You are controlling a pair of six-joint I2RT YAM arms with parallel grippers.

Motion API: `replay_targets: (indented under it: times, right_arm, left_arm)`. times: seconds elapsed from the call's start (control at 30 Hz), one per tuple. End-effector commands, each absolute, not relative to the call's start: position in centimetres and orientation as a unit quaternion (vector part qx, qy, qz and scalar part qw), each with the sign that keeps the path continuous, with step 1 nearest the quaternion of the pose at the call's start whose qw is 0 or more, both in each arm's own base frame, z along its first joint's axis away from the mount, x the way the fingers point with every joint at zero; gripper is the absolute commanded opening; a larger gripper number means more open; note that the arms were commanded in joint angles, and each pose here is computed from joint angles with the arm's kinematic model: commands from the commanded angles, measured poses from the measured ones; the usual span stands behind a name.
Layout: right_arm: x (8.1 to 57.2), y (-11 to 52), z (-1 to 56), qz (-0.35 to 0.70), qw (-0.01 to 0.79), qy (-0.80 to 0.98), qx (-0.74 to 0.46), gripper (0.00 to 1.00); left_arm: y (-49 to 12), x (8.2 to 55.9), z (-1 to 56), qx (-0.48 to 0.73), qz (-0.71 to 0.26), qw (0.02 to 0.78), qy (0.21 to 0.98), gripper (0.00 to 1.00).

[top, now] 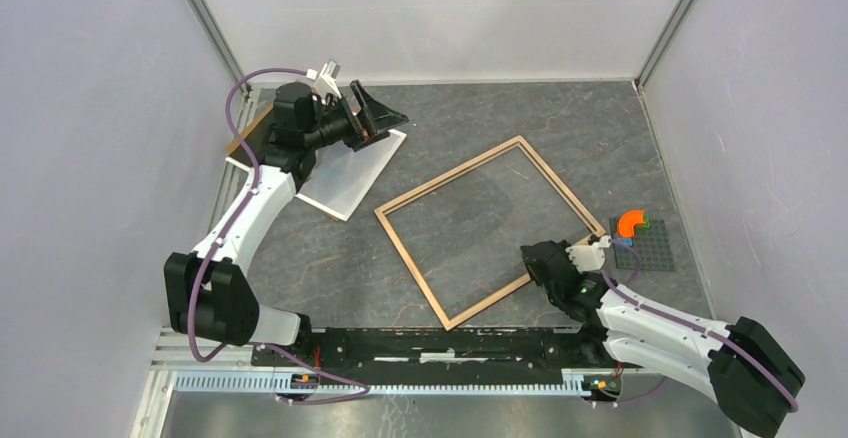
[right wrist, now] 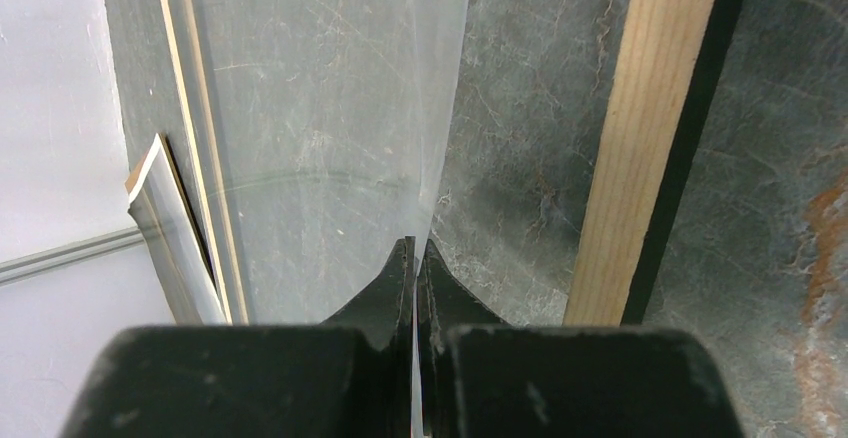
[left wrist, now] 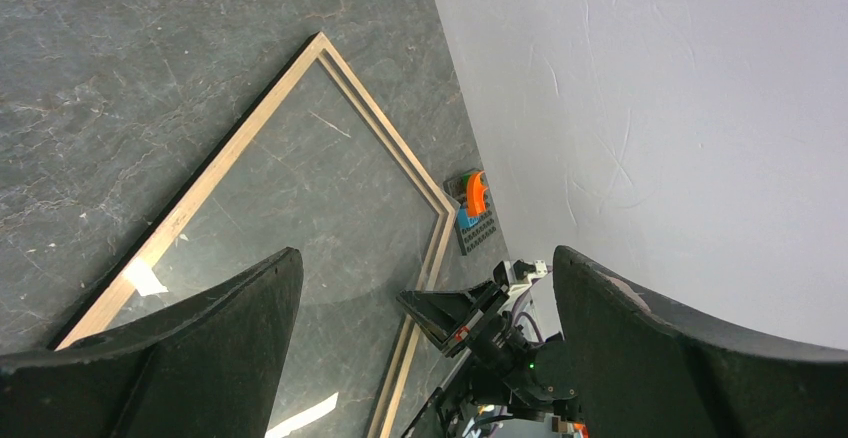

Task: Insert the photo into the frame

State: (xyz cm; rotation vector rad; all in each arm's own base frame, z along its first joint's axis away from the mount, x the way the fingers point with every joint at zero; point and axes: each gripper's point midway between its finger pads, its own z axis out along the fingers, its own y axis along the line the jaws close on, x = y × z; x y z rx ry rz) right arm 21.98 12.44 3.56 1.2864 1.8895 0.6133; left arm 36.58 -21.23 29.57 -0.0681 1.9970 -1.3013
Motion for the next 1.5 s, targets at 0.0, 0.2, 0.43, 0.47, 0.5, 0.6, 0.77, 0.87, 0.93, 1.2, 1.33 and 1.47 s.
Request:
replay_targets:
  times: [0.0, 0.2, 0.43, 0.47, 0.5, 0.6, 0.77, 0.87, 0.93, 1.2, 1.33, 1.47]
  right_arm:
    - [21.0, 12.3, 2.6, 0.217, 0.364, 0.763, 0.488, 0.00]
    - [20.8, 12.6, 2.7, 0.223, 0.358, 0.766, 0.486, 0.00]
    - [20.8, 12.9, 2.8, 0.228, 0.355, 0.772, 0.475, 0.00]
    - [20.7, 12.9, 2.8, 0.226, 0.355, 0.774, 0.474, 0.00]
    - [20.7, 12.9, 2.8, 0.227, 0.355, 0.774, 0.473, 0.00]
    - [20.7, 13.0, 2.8, 0.232, 0.358, 0.775, 0.466, 0.00]
    - [20.8, 12.5, 3.1, 0.229, 0.369, 0.773, 0.461, 0.00]
    - [20.9, 12.5, 3.3, 0.232, 0.376, 0.773, 0.455, 0.00]
    - [20.9, 12.3, 3.2, 0.228, 0.376, 0.775, 0.453, 0.00]
    - [21.3, 11.1, 3.4, 0.224, 0.382, 0.770, 0.460, 0.00]
    - [21.4, 11.6, 3.3, 0.236, 0.373, 0.772, 0.456, 0.00]
    - [21.2, 12.5, 3.0, 0.239, 0.354, 0.784, 0.450, 0.00]
  left_arm:
    - [-21.6, 36.2, 31.0, -0.015, -0.523, 0.379, 0.763, 1.00]
    - [-21.7, 36.2, 31.0, -0.015, -0.523, 0.378, 0.763, 1.00]
    - [-21.7, 36.1, 31.0, -0.014, -0.523, 0.379, 0.763, 1.00]
    - [-21.7, 36.1, 31.0, -0.014, -0.523, 0.379, 0.763, 1.00]
    - [-21.7, 36.1, 31.0, -0.014, -0.523, 0.378, 0.763, 1.00]
    - [-21.8, 36.1, 31.1, -0.013, -0.524, 0.379, 0.763, 1.00]
    - [-21.8, 36.1, 31.0, -0.014, -0.523, 0.378, 0.763, 1.00]
    - [-21.8, 36.1, 31.0, -0.013, -0.524, 0.378, 0.763, 1.00]
    - [-21.8, 36.1, 31.0, -0.013, -0.523, 0.378, 0.764, 1.00]
    - [-21.8, 36.3, 30.6, -0.015, -0.522, 0.375, 0.766, 1.00]
    - [-21.9, 36.3, 30.6, -0.014, -0.523, 0.373, 0.766, 1.00]
    - [-21.9, 36.3, 30.5, -0.014, -0.523, 0.373, 0.766, 1.00]
